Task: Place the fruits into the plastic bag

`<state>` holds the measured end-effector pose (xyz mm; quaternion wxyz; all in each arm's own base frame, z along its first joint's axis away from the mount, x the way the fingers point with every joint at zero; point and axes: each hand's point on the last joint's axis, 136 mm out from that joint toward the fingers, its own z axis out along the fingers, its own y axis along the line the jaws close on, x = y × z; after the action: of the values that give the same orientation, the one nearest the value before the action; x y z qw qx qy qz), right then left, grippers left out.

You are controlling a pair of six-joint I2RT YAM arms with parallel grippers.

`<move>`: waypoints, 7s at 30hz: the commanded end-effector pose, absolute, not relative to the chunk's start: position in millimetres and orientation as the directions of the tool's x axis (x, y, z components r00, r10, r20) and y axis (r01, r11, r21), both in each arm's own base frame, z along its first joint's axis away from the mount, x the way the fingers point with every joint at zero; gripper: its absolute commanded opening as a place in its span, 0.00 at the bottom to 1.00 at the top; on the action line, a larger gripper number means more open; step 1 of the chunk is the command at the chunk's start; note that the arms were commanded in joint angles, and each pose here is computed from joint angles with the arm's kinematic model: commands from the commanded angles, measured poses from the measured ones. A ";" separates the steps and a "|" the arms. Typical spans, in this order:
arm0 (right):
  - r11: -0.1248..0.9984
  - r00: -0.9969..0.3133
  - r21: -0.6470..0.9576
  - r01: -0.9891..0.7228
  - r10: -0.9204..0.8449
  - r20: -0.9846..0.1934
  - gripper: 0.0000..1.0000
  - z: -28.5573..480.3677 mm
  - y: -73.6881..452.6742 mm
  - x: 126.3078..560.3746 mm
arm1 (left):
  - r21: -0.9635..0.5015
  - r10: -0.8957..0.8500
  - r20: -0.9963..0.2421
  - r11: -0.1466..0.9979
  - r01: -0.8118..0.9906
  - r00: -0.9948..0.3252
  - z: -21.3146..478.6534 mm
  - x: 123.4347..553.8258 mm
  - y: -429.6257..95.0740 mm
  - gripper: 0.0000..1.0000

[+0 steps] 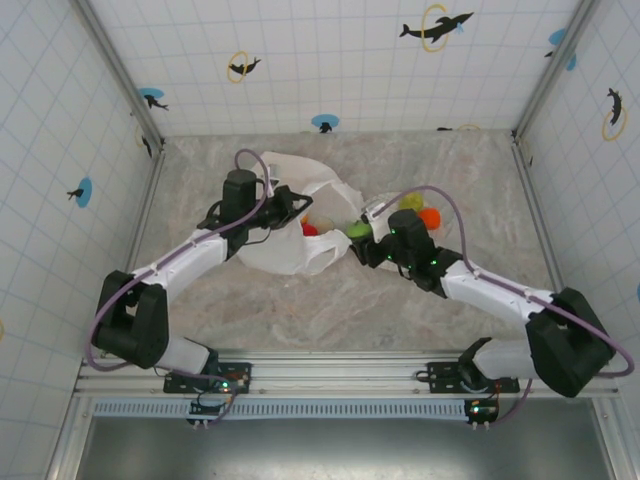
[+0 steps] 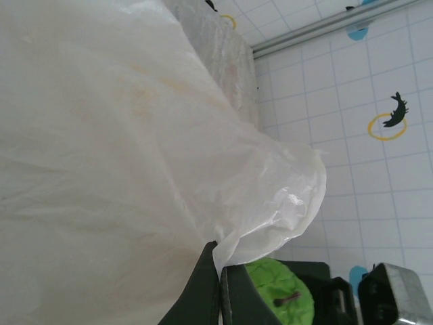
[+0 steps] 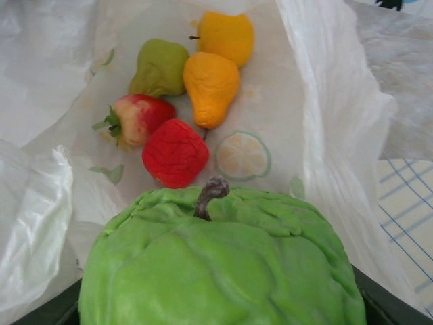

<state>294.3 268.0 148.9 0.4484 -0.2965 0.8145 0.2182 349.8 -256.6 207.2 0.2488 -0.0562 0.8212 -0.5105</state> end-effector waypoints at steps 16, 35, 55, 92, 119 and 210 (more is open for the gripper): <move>0.590 -0.302 0.062 -0.805 -0.319 -0.898 0.46 150.6 355.9 305.4 | -0.847 -0.291 -0.349 0.505 0.167 -0.891 186.3 343.1 -249.2 0.00; 0.499 -0.345 0.248 -0.830 -0.111 -0.932 0.47 133.1 438.7 314.7 | -0.857 -0.286 -0.341 0.486 0.171 -0.896 179.0 331.8 -228.4 0.00; 0.634 -0.429 0.396 -0.664 0.111 -0.897 0.51 98.2 453.2 350.8 | -0.867 -0.340 -0.328 0.479 0.137 -0.882 180.2 337.9 -212.8 0.00; 0.598 -0.415 0.349 -0.721 0.031 -0.910 0.90 133.7 431.9 332.6 | -0.858 -0.351 -0.331 0.499 0.124 -0.876 174.3 341.1 -206.7 0.00; 0.624 -0.521 0.258 -0.738 -0.282 -0.806 0.92 86.8 347.6 254.1 | -0.859 -0.355 -0.301 0.504 0.090 -0.885 160.9 342.7 -204.8 0.00; 0.770 -0.536 0.070 -0.634 -0.373 -0.757 0.00 71.0 377.6 307.3 | -0.868 -0.380 -0.310 0.487 0.096 -0.872 176.6 349.9 -192.7 0.00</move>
<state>303.4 371.0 31.5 0.3472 -0.3275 0.8700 0.1236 347.4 -193.5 162.5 0.2297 -0.0915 0.8352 -0.4912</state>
